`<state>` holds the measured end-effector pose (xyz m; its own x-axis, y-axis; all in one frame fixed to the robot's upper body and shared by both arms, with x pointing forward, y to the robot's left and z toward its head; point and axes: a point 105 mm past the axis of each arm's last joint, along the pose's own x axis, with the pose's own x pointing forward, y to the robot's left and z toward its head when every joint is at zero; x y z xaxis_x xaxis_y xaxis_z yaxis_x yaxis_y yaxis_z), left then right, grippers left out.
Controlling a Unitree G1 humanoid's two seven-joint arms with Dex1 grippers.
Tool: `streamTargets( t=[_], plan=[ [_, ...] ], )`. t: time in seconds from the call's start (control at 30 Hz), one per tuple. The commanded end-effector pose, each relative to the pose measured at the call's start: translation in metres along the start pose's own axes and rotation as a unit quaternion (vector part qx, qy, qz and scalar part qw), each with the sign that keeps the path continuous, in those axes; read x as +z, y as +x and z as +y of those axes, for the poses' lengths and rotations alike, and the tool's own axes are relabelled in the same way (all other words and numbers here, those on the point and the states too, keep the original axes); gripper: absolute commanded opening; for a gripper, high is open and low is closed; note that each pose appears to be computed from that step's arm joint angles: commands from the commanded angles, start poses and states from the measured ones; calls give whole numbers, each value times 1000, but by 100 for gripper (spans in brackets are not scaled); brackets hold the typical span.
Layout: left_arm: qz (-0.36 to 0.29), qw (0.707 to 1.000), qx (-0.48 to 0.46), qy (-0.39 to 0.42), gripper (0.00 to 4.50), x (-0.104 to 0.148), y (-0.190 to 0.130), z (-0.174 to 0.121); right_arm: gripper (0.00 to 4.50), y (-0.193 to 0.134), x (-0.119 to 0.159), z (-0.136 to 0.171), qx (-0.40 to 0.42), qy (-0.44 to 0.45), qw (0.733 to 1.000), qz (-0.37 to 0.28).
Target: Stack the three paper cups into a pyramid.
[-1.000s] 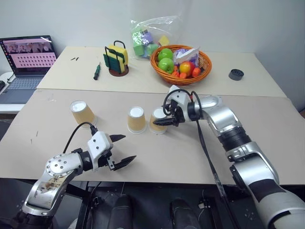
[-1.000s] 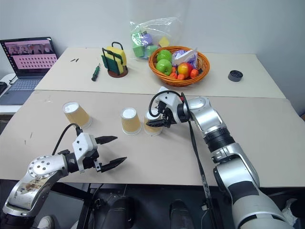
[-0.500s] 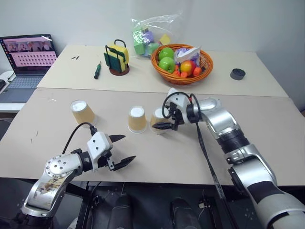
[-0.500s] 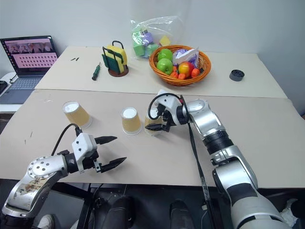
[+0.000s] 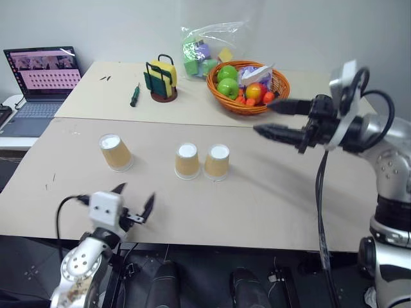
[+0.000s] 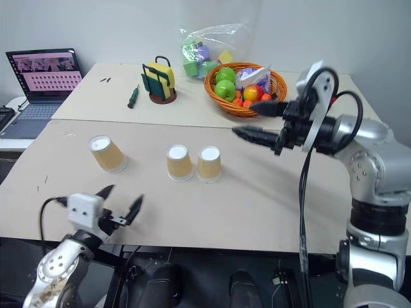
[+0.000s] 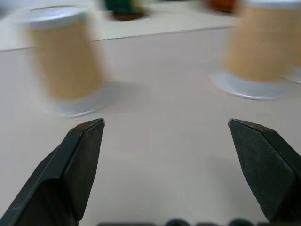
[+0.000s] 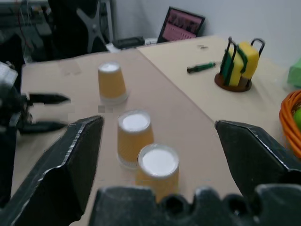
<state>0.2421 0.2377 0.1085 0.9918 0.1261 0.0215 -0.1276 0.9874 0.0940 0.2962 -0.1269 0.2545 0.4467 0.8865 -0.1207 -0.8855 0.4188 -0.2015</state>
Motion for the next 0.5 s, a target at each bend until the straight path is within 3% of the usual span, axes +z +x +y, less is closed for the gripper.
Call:
streamTargets(
  t=[0.03, 0.27, 0.5],
  plan=[
    [-22, 995, 98, 29, 450, 11, 9, 32, 444, 1, 6, 27, 33, -25, 999, -5],
    [-65, 995, 55, 52, 450, 42, 63, 47, 444, -3, -11, 46, 71, -22, 997, 24],
    [-45, 997, -43, 51, 450, 40, 92, 35, 444, 0, -24, 43, 58, -18, 997, 35]
  ],
)
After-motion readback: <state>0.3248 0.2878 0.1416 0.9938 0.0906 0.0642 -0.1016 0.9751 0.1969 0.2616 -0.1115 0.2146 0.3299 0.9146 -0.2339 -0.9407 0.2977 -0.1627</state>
